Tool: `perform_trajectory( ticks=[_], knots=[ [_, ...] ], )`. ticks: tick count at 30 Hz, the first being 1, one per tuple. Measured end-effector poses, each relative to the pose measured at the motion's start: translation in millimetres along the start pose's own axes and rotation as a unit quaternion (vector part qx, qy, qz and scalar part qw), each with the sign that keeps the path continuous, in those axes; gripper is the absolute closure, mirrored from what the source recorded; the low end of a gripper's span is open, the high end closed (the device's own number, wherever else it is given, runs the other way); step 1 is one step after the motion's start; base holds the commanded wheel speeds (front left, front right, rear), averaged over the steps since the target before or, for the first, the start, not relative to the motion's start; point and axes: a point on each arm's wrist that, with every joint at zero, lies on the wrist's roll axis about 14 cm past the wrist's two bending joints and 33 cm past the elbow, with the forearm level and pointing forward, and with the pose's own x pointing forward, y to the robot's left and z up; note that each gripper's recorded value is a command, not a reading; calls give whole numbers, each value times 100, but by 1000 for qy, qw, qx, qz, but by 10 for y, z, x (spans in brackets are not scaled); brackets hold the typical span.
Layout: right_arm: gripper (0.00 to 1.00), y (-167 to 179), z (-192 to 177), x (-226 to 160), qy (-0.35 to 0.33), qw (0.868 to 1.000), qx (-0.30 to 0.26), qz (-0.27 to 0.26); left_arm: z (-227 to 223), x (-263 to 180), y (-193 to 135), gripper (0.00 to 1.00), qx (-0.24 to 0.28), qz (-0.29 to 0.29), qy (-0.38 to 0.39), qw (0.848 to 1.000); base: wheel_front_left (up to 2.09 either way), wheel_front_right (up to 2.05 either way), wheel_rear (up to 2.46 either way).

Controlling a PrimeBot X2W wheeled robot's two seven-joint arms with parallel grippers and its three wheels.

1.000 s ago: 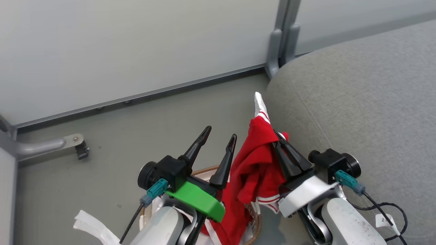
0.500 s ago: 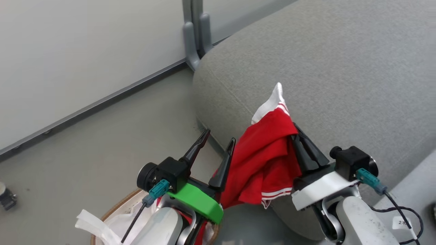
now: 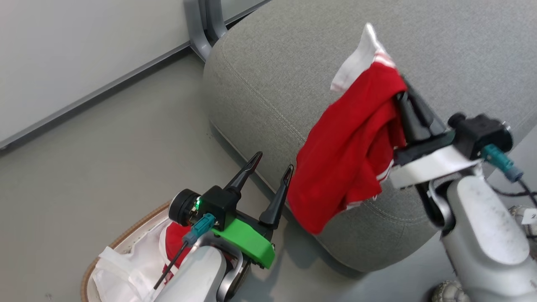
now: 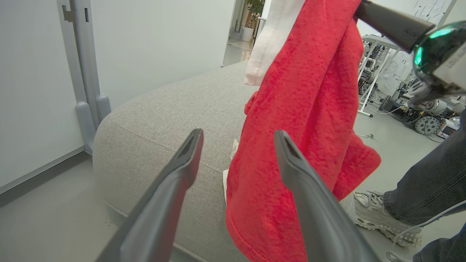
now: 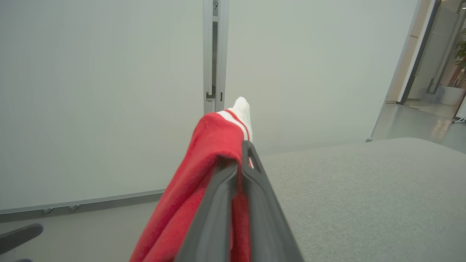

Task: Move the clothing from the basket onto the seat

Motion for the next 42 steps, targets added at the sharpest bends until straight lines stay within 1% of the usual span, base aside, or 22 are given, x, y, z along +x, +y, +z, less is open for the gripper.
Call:
perform_trajectory(
  ticks=[5, 8, 10, 15, 19, 23, 26, 29, 31, 34, 38, 40, 41, 42],
  knots=[
    [100, -258, 325, 437, -39, 996, -78, 3, -105, 46, 130, 0, -2, 2, 7, 1000, 0, 0, 0],
    [100, -396, 504, 739, -58, 990, -125, 3, -178, 74, 219, 0, -2, 1, 11, 1000, 0, 0, 0],
    [100, -479, 583, 915, -67, 987, -147, -1, -220, 88, 291, 0, -4, 3, 13, 1000, 0, 0, 0],
    [100, -597, 660, 1336, -80, 980, -180, -10, -338, 82, 498, 0, -13, 15, 17, 1000, 0, 0, 0],
    [100, -640, 572, 1627, -77, 977, -196, -17, -442, 39, 673, 0, -21, 28, 21, 999, 0, 0, 0],
    [100, -669, 267, 1830, -51, 978, -201, -23, -510, -15, 853, 0, -26, 44, 21, 998, 0, 0, 0],
    [100, -657, -81, 1912, -19, 981, -193, -25, -552, -64, 978, 0, -30, 57, 21, 998, 0, 0, 0],
    [100, -651, -509, 1922, 23, 983, -178, -31, -610, -139, 1105, 0, -35, 74, 23, 996, 0, 0, 0],
    [100, -633, -894, 1856, 64, 984, -166, -33, -667, -205, 1198, 0, -37, 88, 28, 995, 0, 0, 0],
    [100, -627, -1359, 1731, 115, 982, -145, -43, -743, -289, 1323, 0, -41, 107, 33, 993, 0, 0, 0],
    [100, -657, -1923, 1451, 187, 972, -131, -59, -841, -404, 1450, 0, -46, 128, 43, 990, 0, 0, 0],
    [100, -663, -2105, 1329, 211, 967, -122, -67, -860, -452, 1508, 0, -47, 139, 46, 988, 0, 0, 0],
    [78, -658, -2169, 1271, 220, 966, -117, -71, -861, -473, 1533, 0, -46, 144, 47, 987, 0, 0, 0],
    [28, -666, -2205, 1212, 227, 964, -116, -74, -856, -489, 1550, 0, -45, 147, 48, 987, 0, 0, 0]
  ],
)
